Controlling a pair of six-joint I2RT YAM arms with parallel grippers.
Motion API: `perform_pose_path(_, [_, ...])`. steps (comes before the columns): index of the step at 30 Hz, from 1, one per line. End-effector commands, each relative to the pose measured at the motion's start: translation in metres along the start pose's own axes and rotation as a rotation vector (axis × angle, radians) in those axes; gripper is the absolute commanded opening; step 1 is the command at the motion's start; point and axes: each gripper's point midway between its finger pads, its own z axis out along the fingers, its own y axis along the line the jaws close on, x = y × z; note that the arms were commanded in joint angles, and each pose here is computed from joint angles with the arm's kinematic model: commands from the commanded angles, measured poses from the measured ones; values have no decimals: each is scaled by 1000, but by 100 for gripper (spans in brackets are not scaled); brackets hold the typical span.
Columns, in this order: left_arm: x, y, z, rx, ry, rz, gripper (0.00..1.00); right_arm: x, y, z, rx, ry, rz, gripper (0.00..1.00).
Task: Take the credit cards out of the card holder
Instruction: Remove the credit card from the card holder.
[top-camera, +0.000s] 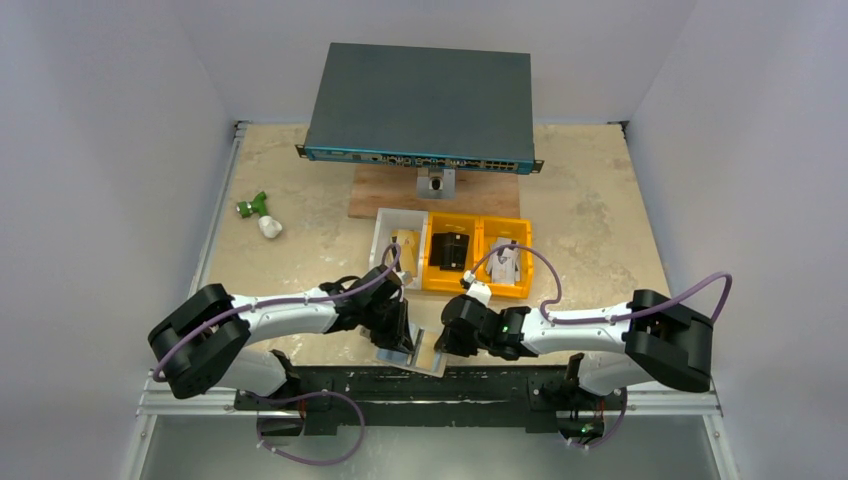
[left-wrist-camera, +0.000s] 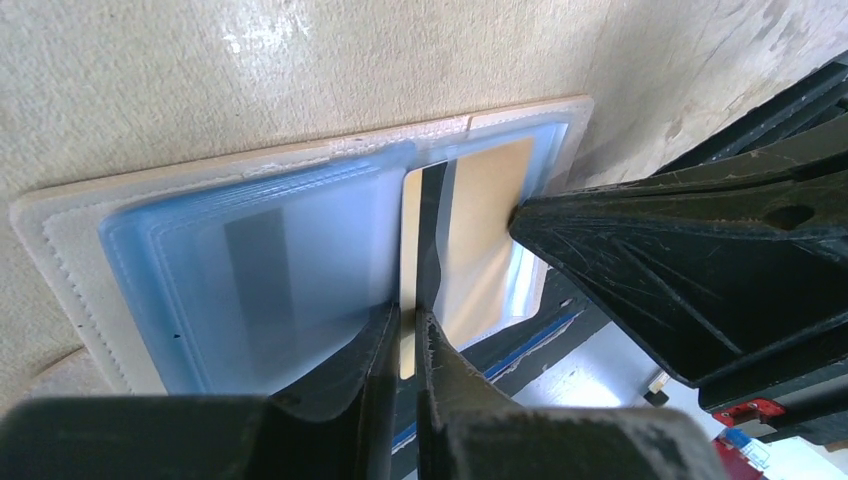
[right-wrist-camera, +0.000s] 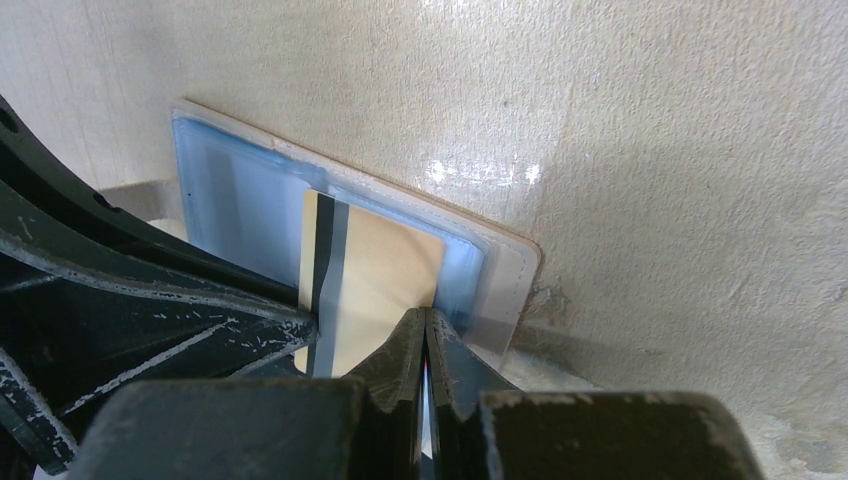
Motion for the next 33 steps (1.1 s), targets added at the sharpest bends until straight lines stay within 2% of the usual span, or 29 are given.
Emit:
perform_pose_path(1, [-6,-12,-3,61,-23,-4,6,11,-34,5,122,31,-29,0])
perform_pose_path(6, [-7,-9,-6,55,-26,-1,0,11,-37,6,134,31,-31,0])
perform_pose_path(26, [-13,18,-25,0,-60,-16,0,9,-40,4,146,20,-27,0])
perform_pose_path(33, [-17,17,-36,19,-83,-33,0,1,-23,-1,106,-2,-30,0])
